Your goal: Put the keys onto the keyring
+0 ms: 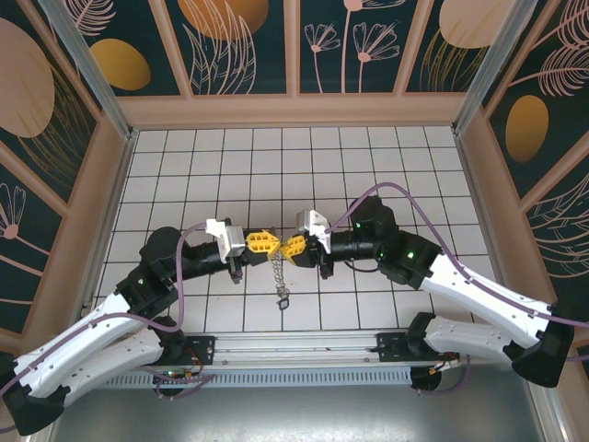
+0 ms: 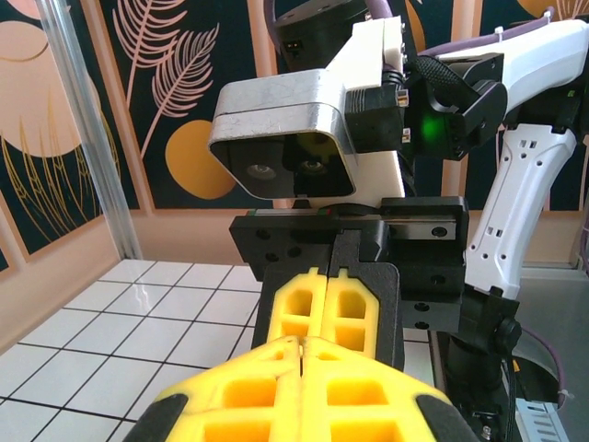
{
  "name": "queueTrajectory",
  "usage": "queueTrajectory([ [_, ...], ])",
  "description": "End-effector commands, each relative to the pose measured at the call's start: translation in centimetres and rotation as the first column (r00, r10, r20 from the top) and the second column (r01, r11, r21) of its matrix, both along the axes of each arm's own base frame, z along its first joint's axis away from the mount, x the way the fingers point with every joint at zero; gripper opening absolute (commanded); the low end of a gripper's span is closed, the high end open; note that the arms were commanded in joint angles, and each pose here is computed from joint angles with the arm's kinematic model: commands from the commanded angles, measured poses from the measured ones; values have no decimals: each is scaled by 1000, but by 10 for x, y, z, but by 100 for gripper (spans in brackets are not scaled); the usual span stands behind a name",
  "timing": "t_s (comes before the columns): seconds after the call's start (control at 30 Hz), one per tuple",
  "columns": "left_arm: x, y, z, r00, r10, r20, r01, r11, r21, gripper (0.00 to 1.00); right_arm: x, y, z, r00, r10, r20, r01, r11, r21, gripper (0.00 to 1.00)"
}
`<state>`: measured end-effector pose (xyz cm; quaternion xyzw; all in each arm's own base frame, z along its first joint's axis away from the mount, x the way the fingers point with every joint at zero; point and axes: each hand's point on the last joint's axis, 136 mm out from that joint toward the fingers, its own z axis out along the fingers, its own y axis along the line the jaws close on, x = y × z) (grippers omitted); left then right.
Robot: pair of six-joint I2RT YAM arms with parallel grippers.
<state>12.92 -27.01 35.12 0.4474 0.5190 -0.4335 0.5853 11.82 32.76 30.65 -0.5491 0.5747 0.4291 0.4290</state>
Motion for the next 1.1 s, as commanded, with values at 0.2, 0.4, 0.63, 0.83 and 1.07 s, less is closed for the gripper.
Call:
queueTrajectory([
  [0.2,-1,7,25,997,28,76,-22,997,-79,0,-1,-10,-16,999,-30,-40,27,998,-60,0],
  [0.4,-2,5,27,996,15,83,-8,997,-83,0,6,-2,-26,996,-45,-76,36,993,-117,0],
  [0.63,-3,5,27,996,14,86,-6,996,-87,0,11,1,-38,993,-59,-100,42,986,-162,0],
  [0.83,-2,5,26,996,17,84,-10,997,-81,0,9,-4,-31,995,-63,-79,51,987,-149,18],
  [1.07,-2,4,22,997,9,74,-4,998,-70,0,8,-25,1,992,-129,13,130,991,-46,44],
])
